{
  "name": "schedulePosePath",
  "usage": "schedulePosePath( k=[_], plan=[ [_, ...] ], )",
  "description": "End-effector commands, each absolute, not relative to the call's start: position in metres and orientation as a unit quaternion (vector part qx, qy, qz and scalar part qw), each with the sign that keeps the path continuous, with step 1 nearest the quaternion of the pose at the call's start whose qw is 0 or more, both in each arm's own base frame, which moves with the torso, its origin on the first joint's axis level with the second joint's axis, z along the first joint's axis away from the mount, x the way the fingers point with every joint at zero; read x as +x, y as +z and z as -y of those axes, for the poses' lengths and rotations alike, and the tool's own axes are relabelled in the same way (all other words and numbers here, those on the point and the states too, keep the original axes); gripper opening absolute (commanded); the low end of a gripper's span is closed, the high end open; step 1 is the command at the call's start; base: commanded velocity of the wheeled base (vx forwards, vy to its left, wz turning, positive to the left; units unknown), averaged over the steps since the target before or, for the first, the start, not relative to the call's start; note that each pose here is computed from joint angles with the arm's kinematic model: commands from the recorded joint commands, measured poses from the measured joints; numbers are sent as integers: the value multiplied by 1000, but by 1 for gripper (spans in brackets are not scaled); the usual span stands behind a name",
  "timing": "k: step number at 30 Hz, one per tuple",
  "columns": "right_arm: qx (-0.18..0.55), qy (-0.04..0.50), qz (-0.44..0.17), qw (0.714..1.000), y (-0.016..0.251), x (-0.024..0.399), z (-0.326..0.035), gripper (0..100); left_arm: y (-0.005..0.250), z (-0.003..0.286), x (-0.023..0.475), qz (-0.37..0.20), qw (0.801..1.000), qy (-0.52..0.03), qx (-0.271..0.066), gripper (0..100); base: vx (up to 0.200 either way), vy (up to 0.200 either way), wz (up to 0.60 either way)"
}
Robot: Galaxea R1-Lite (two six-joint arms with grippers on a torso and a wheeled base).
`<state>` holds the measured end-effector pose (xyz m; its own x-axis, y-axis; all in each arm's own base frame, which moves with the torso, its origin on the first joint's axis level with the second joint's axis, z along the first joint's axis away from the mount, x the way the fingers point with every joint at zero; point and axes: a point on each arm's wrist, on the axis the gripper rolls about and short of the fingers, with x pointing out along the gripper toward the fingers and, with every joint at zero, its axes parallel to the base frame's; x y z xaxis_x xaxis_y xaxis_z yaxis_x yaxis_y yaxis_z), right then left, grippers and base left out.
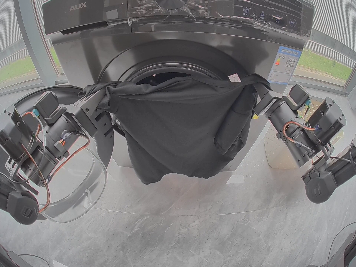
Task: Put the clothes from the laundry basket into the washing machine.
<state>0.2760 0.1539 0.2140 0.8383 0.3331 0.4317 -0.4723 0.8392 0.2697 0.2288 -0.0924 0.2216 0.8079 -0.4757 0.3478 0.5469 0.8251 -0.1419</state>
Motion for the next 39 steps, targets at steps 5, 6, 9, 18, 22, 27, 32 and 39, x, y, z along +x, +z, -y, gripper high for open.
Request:
schedulePosePath(
  k=[5,6,9,18,22,27,32,39],
  plan=[
    [193,219,209,933,228,271,-155,0,221,92,230,149,944,-269,-118,0,0,0,0],
    [194,219,210,933,229,269,-155,0,221,92,230,149,944,-269,-118,0,0,0,0],
    [194,221,209,933,229,268,-155,0,220,92,230,146,945,-269,-118,0,0,0,0],
    [187,229,176,939,212,262,-159,0,212,92,228,130,947,-272,-115,0,0,0,0],
    [187,231,172,939,211,261,-160,0,209,93,229,124,947,-273,-114,0,0,0,0],
    [186,231,170,940,209,262,-160,0,207,93,229,118,948,-274,-114,0,0,0,0],
    [183,230,162,942,204,262,-161,0,205,93,229,114,948,-274,-113,0,0,0,0],
    [183,229,159,943,203,262,-160,0,198,95,233,100,949,-276,-112,0,0,0,0]
  ],
)
